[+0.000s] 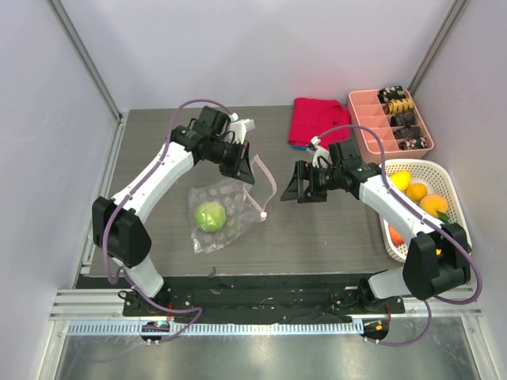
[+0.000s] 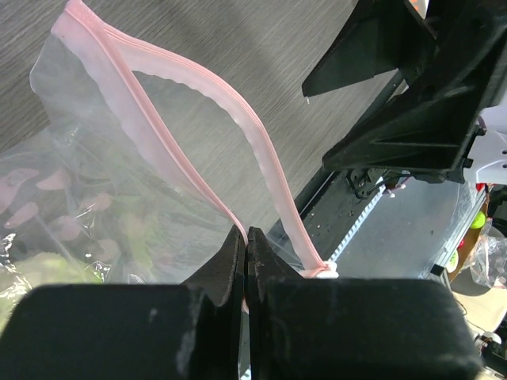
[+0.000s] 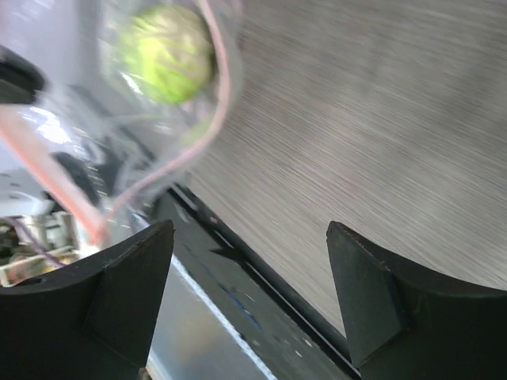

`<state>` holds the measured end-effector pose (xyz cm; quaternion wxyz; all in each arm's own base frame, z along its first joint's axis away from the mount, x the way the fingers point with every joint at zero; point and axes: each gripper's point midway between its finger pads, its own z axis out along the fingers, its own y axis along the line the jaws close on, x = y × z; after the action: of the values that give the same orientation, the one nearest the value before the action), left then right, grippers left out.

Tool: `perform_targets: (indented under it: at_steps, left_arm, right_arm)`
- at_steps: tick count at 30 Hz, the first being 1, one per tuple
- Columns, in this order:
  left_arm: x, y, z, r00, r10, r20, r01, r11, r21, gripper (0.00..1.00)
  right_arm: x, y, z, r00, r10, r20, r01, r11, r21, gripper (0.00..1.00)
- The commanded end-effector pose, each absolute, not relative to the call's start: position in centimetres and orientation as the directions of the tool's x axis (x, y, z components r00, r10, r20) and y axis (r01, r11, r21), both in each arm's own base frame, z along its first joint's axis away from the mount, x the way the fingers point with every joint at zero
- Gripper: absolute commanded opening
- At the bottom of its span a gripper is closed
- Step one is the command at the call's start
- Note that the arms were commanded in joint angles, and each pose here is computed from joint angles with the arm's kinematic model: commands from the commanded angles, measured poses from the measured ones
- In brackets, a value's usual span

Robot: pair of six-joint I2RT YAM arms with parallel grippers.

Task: Place the food in the zip-top bag and seal the zipper
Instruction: Adjust the zipper food storage bag at the center of the board.

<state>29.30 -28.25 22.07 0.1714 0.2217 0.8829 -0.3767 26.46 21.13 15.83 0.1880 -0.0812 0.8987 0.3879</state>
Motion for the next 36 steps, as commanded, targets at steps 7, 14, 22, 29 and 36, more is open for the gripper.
perform_targets:
  at_steps: [7, 14, 22, 29, 36]
  left_arm:
    - [28.6, -27.4, 24.0, -0.803, 0.264, -0.534, 0.571, 0.598, -0.562, 0.00]
    - [27.7, -26.7, 25.1, -0.790, 0.273, -0.550, 0.586, 0.602, -0.542, 0.00]
    - [27.4, -23.9, 26.1, -0.778, 0.280, -0.562, 0.565, 0.703, -0.431, 0.04]
    - [27.3, -20.7, 26.9, -0.747, 0.321, -0.582, 0.556, 0.782, -0.282, 0.06]
    - [26.1, -22.7, 31.2, -0.709, 0.285, -0.645, 0.619, 0.690, -0.376, 0.00]
  right_arm:
    - [29.7, 26.4, 20.1, -0.869, 0.084, -0.488, -0.374, 0.535, 0.758, 0.80]
    - [29.3, 27.8, 17.3, -0.895, 0.036, -0.445, -0.344, 0.579, 0.739, 0.47]
    - [27.7, 25.0, 26.5, -0.846, 0.066, -0.528, -0.417, 0.536, 0.734, 0.01]
    - [22.5, 23.9, 29.3, -0.876, 0.074, -0.476, -0.384, 0.490, 0.783, 0.01]
    - [22.2, 24.8, 30.7, -0.888, 0.055, -0.457, -0.381, 0.469, 0.796, 0.01]
